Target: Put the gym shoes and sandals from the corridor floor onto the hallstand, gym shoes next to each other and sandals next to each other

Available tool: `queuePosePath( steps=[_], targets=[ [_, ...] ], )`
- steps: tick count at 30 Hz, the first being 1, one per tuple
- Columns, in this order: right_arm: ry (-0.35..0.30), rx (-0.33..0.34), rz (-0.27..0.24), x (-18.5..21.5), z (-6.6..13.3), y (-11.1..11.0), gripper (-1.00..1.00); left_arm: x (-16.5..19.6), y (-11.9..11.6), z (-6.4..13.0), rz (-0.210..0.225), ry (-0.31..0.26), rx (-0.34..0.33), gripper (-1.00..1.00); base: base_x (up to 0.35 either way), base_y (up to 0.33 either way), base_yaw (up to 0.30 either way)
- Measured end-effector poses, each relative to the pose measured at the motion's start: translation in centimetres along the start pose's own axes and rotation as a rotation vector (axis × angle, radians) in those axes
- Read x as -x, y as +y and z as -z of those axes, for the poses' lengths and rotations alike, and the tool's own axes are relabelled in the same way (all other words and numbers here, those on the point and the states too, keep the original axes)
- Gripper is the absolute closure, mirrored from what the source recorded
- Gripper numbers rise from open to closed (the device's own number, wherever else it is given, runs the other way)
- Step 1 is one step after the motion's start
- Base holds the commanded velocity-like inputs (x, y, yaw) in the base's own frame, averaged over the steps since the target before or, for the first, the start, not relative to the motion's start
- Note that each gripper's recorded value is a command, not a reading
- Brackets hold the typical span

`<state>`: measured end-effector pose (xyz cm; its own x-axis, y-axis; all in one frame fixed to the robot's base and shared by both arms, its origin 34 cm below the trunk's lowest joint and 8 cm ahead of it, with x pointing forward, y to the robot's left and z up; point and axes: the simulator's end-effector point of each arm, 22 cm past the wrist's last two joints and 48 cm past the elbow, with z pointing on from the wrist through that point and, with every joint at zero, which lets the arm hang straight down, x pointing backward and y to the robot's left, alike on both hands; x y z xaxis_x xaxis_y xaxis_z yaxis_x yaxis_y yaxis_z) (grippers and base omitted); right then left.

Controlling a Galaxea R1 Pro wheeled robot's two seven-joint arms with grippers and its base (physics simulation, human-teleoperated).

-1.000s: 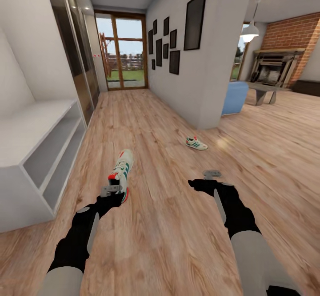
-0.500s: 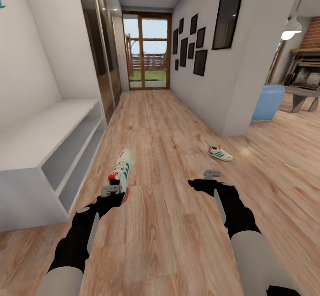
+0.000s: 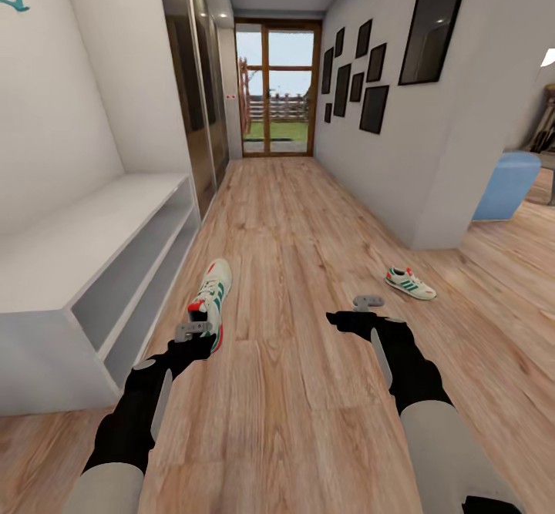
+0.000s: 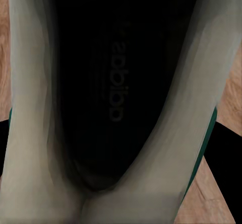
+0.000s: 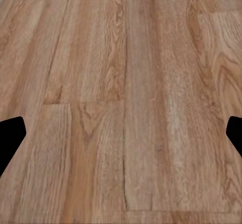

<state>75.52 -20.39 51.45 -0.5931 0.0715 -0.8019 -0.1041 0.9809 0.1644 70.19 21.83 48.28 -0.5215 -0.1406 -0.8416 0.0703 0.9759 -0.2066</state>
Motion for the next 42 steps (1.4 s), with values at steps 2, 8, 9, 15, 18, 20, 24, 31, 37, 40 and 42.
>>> queuePosePath(
  steps=[2, 8, 9, 15, 18, 20, 24, 31, 37, 40, 42],
  targets=[
    [0.000, 0.000, 0.000, 0.00, 0.00, 0.00, -1.00, 0.00, 0.00, 0.00, 0.000, 0.000, 0.000, 1.00, 0.347, 0.000, 0.005],
    [0.000, 0.000, 0.000, 0.01, 0.00, -0.01, -1.00, 0.00, 0.00, 0.00, 0.000, 0.000, 0.000, 1.00, 0.347, 0.000, 0.001],
    [0.000, 0.000, 0.000, 0.01, 0.01, -0.01, -1.00, 0.00, 0.00, 0.00, 0.000, 0.000, 0.000, 1.00, 0.347, 0.000, 0.000],
    [0.000, 0.000, 0.000, 0.01, 0.01, -0.01, -1.00, -0.02, 0.01, 0.00, 0.000, 0.000, 0.000, 1.00, 0.347, 0.000, 0.000],
    [0.000, 0.000, 0.000, 0.02, 0.02, -0.01, -1.00, 0.01, -0.01, 0.00, 0.000, 0.000, 0.000, 1.00, 0.347, 0.000, -0.086],
    [-0.001, 0.000, 0.000, 0.05, 0.04, -0.01, -1.00, 0.04, -0.03, 0.01, 0.000, -0.001, -0.001, 1.00, 0.347, 0.000, -0.184],
    [-0.002, -0.001, 0.001, 0.10, 0.07, 0.00, -1.00, 0.08, -0.02, 0.04, 0.000, -0.002, 0.000, 1.00, 0.347, 0.000, -0.086],
    [-0.002, 0.000, 0.001, 0.10, 0.07, 0.01, -1.00, 0.08, -0.03, 0.05, 0.000, -0.002, -0.001, 1.00, 0.347, 0.000, -0.005],
    [-0.001, 0.000, 0.000, 0.05, 0.05, 0.02, -1.00, 0.06, -0.08, 0.04, 0.001, -0.001, -0.001, 1.00, 0.347, 0.000, 0.000],
    [-0.001, 0.001, -0.001, 0.04, 0.05, 0.03, -1.00, 0.08, -0.14, 0.03, 0.000, -0.002, -0.002, 1.00, 0.347, 0.000, 0.000],
    [-0.001, 0.001, 0.000, 0.04, 0.05, 0.03, -1.00, 0.04, -0.09, 0.04, 0.000, -0.001, -0.002, 1.00, 0.347, 0.000, 0.000]
  ],
)
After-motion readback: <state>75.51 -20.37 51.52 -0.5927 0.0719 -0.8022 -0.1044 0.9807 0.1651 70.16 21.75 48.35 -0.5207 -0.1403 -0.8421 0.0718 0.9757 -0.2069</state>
